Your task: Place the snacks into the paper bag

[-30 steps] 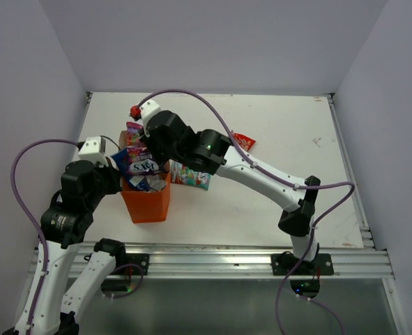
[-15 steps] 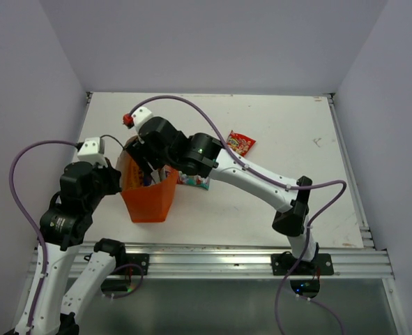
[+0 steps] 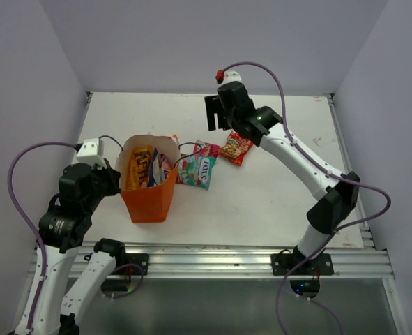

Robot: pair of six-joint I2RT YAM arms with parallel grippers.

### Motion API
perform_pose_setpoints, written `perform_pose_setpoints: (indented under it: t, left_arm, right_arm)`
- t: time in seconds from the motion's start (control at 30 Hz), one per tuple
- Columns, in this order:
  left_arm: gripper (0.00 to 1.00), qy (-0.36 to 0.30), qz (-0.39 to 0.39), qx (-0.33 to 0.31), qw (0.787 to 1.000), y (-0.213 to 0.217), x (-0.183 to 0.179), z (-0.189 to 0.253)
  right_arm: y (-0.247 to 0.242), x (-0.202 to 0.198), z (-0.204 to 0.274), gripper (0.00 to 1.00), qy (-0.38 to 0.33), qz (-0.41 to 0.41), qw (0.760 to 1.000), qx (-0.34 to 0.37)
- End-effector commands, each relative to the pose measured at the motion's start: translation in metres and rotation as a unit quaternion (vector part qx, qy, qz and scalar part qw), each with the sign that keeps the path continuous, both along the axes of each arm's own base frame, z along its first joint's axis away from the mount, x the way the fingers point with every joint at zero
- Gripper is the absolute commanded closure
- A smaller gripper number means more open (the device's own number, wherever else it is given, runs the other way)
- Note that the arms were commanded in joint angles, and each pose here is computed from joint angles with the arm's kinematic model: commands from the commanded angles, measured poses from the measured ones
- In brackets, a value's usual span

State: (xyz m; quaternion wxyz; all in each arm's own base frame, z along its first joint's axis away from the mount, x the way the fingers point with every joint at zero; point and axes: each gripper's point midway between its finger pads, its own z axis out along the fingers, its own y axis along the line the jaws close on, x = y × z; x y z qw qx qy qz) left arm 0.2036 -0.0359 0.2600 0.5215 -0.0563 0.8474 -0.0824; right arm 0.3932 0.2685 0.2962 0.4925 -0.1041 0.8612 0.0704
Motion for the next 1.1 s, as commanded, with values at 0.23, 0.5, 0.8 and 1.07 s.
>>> perform_pose_setpoints:
  t: [0.23, 0.5, 0.8, 1.07]
  left_arm:
    - [1.0, -0.024, -0.003, -0.002, 1.0, -0.001, 0.002, 0.015]
    - [1.0, -0.023, -0.001, -0.002, 1.0, 0.0, 0.002, 0.014]
    - [1.0, -0.025, -0.005, -0.001, 1.0, -0.002, 0.005, 0.016]
    - [1.0, -0.029, 0.0, 0.003, 1.0, 0.001, 0.003, 0.018]
  right_arm:
    - [0.061, 0.003, -0.15, 0.24, 0.171, 0.066, 0.982, 0.037]
    - [0.063, -0.031, -0.231, 0.26, 0.256, 0.063, 0.965, 0.018]
    - [0.077, -0.055, -0.284, 0.49, 0.307, 0.08, 0.948, -0.004]
    - [0.038, -0.052, -0.245, 1.0, 0.263, 0.044, 0.961, -0.07]
